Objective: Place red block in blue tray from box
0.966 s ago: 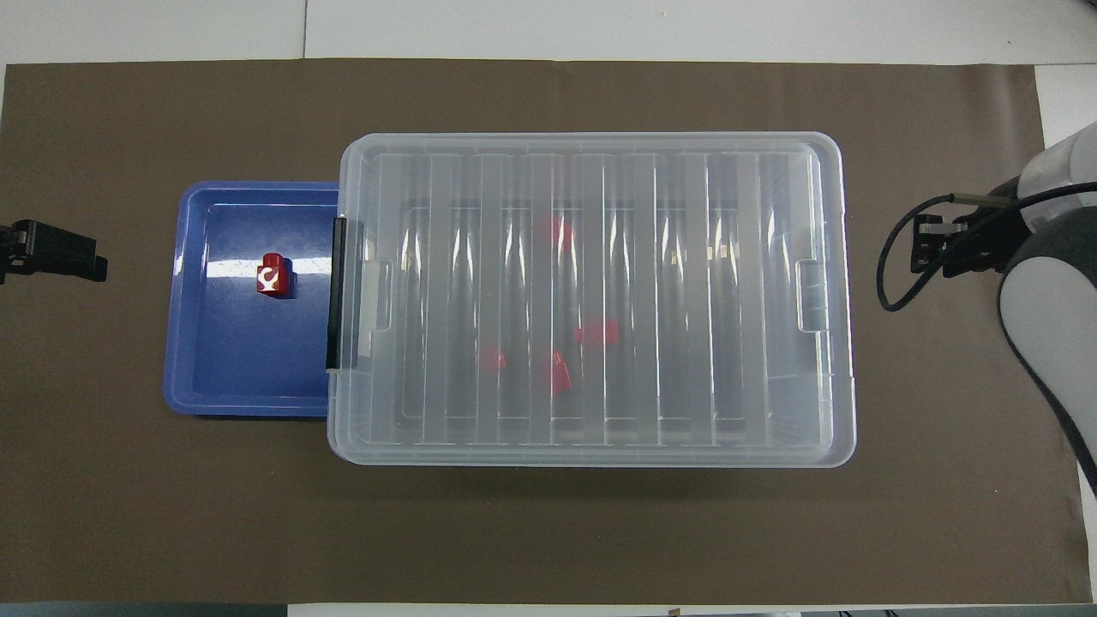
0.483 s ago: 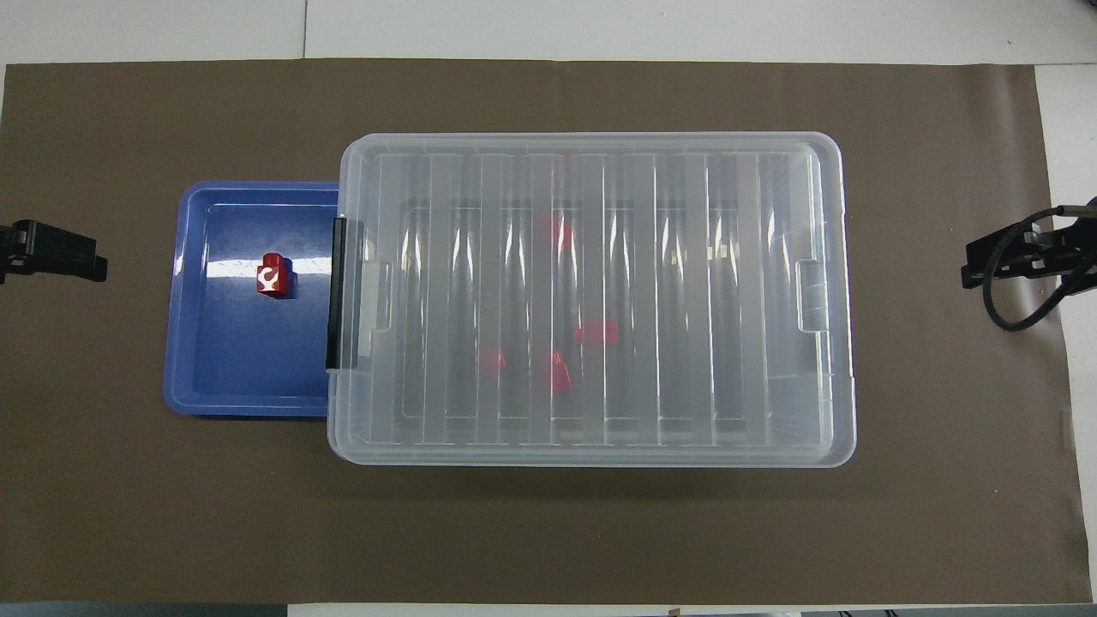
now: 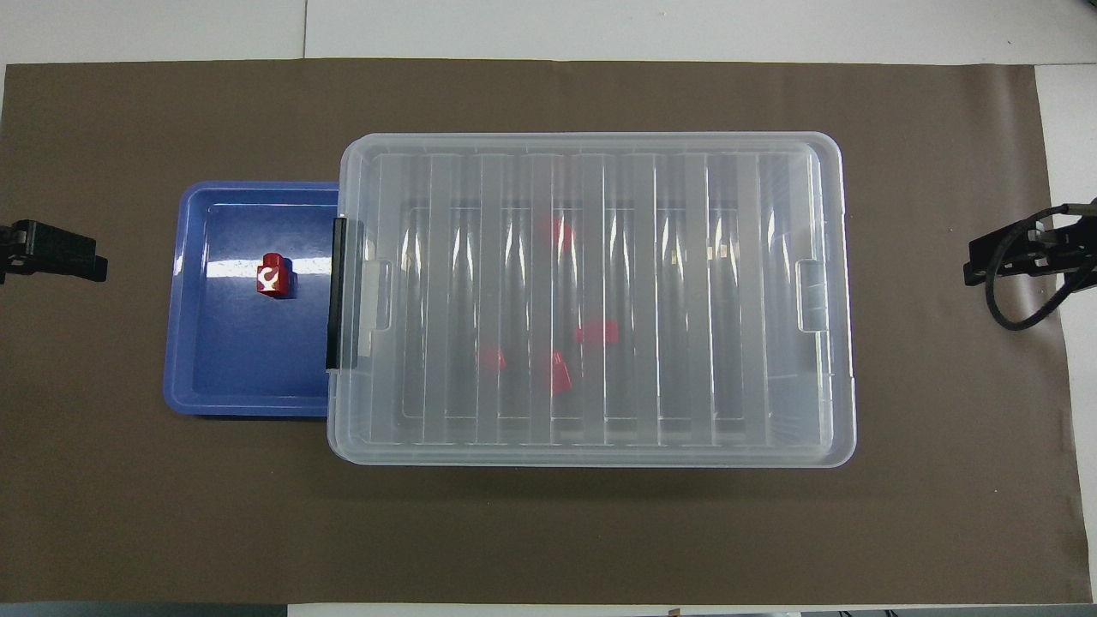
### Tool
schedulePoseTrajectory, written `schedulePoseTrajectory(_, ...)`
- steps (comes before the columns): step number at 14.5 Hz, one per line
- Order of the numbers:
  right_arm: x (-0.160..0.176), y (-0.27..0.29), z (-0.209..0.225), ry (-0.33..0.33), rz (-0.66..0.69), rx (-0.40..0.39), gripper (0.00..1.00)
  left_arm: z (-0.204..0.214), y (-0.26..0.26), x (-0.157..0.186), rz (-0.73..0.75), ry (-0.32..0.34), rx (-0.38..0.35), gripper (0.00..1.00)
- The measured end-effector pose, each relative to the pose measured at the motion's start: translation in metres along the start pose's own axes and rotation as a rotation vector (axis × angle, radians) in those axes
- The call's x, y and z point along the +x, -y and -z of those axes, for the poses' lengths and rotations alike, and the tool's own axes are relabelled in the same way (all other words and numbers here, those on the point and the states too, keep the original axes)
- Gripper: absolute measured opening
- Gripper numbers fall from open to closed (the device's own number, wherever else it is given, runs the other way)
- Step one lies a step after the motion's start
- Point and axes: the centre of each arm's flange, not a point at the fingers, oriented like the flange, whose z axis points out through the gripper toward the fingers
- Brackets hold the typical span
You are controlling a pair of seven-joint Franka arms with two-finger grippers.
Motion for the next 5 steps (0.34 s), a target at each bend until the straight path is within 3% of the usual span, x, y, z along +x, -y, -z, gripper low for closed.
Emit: schedulePoseTrajectory(5, 0.0005, 0.0009, 0.0018, -0.008, 0.002, 0.0, 1.0, 0.0, 0.0, 0.0, 0.0, 0.0, 0.0, 1.0)
